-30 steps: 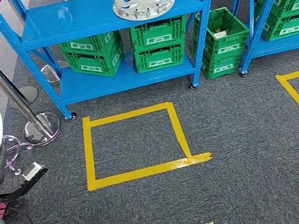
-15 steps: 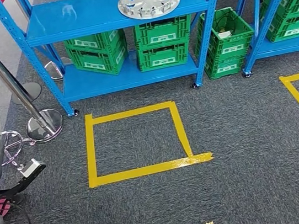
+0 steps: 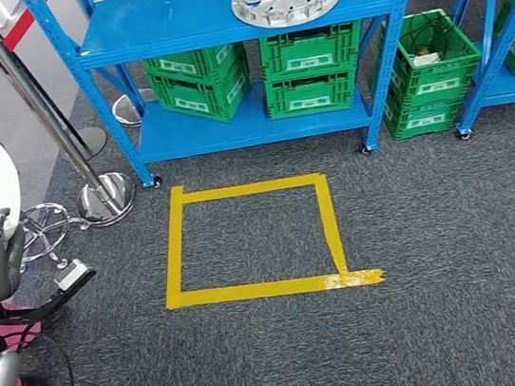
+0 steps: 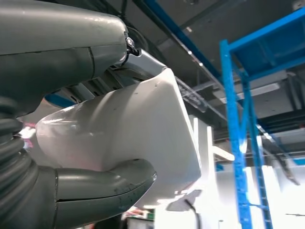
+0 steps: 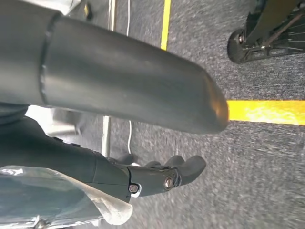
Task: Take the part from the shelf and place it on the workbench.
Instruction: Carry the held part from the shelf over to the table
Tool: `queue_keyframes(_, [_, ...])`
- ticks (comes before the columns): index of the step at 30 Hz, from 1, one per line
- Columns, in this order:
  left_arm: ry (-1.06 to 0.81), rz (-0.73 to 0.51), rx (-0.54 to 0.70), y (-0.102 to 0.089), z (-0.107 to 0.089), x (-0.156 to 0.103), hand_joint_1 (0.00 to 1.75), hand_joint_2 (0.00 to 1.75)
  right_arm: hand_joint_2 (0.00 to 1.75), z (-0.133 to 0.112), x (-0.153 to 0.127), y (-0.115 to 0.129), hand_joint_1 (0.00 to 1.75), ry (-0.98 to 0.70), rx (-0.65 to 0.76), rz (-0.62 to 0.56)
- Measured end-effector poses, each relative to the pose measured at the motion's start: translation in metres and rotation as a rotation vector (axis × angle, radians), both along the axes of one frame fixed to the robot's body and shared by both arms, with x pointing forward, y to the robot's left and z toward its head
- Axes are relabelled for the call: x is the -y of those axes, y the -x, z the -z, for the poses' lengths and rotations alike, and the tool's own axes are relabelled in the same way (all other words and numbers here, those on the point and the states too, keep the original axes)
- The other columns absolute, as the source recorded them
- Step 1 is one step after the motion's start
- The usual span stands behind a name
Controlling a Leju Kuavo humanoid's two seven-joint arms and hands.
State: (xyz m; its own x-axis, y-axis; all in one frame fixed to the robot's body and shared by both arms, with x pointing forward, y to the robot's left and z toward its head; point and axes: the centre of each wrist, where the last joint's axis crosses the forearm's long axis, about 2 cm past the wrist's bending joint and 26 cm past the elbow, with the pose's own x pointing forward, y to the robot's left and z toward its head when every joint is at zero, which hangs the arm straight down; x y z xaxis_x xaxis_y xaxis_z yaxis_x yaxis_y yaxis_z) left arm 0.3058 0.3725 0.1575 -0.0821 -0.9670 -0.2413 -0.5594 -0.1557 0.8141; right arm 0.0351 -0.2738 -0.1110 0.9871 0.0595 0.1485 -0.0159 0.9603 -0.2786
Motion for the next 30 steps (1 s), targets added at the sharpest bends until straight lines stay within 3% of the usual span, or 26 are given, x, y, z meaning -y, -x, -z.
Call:
queue_keyframes(8, [0.003, -0.006, -0.013, 0.002, 0.003, -0.002, 1.75, 1.75, 0.0, 0.0, -0.001, 0.001, 0.0, 0.002, 0.007, -0.037])
queue_keyframes(20, [0.031, -0.028, -0.043, 0.024, 0.02, -0.004, 1.75, 1.75, 0.0, 0.001, 0.001, 0.008, 0.0, 0.01, 0.026, -0.081])
queue_keyframes(30, [0.049, -0.038, -0.027, 0.024, 0.017, -0.011, 1.75, 1.75, 0.0, 0.0, 0.001, 0.005, 0.0, 0.013, 0.049, -0.087])
